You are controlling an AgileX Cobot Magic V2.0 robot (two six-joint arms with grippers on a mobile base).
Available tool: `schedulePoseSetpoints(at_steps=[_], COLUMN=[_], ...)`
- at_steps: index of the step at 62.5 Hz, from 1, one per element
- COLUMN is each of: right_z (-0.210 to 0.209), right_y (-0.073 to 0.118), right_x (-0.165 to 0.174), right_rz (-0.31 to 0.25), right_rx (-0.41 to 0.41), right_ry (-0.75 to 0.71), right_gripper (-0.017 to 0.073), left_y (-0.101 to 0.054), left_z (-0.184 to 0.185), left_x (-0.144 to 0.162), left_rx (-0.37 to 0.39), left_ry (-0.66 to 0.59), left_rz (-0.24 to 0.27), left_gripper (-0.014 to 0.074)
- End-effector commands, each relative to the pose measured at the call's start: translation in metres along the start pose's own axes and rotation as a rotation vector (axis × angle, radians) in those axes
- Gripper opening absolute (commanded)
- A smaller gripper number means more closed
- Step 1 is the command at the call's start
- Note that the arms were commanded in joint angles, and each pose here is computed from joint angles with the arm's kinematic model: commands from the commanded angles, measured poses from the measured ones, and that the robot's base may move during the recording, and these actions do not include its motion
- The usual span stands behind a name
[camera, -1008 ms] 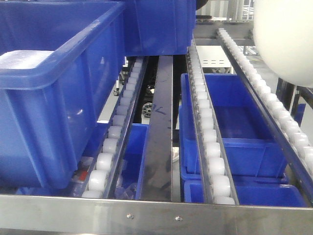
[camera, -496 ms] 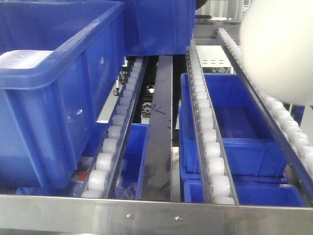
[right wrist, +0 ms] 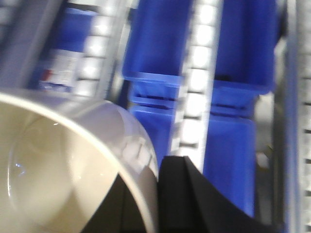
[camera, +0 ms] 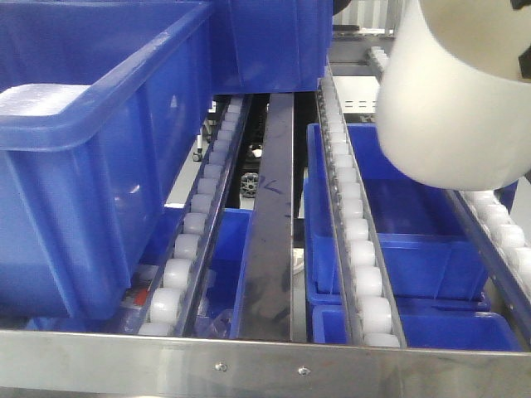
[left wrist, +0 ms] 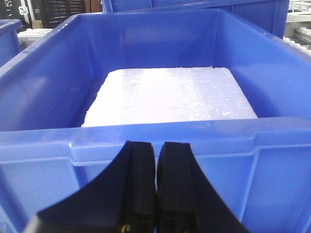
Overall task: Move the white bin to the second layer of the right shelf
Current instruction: 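Lower the white bin with the right gripper onto the roller track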
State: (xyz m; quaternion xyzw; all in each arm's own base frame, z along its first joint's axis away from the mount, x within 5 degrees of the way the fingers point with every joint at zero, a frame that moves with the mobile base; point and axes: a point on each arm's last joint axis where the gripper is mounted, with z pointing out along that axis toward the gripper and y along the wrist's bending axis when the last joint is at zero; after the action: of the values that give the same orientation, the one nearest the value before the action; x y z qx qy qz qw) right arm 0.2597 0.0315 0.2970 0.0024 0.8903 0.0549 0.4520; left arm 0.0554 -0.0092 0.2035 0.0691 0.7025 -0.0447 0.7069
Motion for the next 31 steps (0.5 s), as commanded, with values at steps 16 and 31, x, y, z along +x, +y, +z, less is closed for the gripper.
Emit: schedulePoseSetpoints(at_steps=[16,31], right_z=[0.026,0.053], right_y=[-0.007,-0.009], right_x=[-0.018,-0.006], right_rz=[0.019,0.020], right_rx=[0.020,0.029], right_ry=[-0.051,0.027], right_gripper=[0.0056,0.0056], left_y=[0.000,0.000], left_z=[0.000,0.000], left_x=[0.004,0.004], left_rx=[-0.004,-0.004], left_ry=[-0.061,-0.061], left_rz=[-0.009,-0.009], left_gripper=[0.0085,0.0085])
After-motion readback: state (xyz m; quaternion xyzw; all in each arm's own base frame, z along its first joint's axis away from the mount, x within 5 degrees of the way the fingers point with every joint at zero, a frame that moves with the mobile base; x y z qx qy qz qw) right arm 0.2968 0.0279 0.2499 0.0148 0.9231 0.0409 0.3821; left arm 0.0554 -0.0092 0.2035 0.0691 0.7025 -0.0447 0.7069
